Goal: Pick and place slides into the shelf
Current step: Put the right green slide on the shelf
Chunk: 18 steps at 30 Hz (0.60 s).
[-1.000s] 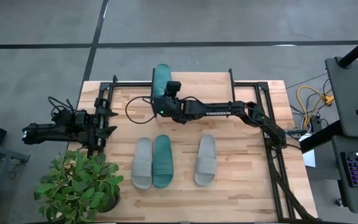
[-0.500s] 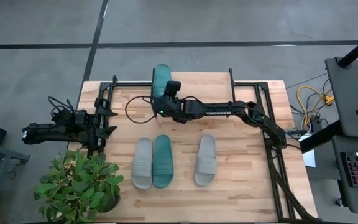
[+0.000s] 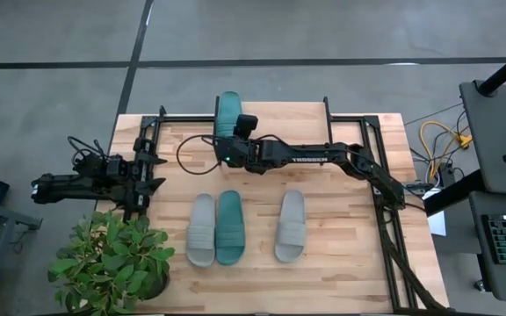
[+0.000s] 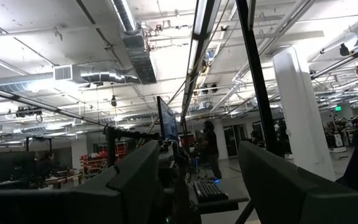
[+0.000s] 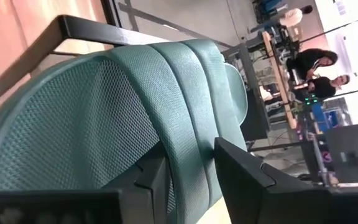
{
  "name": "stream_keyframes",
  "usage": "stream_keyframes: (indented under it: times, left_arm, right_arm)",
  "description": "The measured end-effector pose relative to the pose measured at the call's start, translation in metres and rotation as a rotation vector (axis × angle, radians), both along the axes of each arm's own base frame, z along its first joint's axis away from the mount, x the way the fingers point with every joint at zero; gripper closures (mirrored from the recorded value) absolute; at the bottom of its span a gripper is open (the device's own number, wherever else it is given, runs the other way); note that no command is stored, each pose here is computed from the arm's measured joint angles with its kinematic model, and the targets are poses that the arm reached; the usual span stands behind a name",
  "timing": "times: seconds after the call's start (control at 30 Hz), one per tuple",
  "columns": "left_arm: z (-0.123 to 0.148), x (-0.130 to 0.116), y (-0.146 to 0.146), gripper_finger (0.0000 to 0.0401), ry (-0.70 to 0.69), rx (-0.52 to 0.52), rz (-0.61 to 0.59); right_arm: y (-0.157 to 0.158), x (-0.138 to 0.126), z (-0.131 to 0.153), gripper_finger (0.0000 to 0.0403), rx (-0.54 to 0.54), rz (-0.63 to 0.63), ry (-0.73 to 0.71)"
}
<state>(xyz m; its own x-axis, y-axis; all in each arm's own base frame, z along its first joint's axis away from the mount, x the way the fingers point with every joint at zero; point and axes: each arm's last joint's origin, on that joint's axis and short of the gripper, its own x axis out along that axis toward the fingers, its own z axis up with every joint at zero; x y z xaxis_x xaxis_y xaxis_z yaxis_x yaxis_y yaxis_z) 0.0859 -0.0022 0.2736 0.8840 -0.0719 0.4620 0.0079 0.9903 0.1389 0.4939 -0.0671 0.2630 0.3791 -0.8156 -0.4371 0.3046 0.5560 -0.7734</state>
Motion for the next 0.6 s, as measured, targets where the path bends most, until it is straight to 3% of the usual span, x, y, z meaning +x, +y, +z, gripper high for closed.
stream_keyframes:
  times: [0.17,0.43,0.6]
  left_arm:
    - [0.0,0.0,0.0,0.0193,0.0,0.0,0.0]
    - [0.0,0.0,0.0,0.0193,-0.001,0.0,0.0]
    - [0.0,0.0,0.0,0.0193,0.0,0.0,0.0]
  right_arm:
    - [0.0,-0.001,0.004,0.0287,0.074,0.006,-0.048]
    - [0.003,0.001,0.022,0.0289,0.084,0.015,-0.105]
    - [0.004,0.002,0.022,0.0287,0.168,0.054,-0.146]
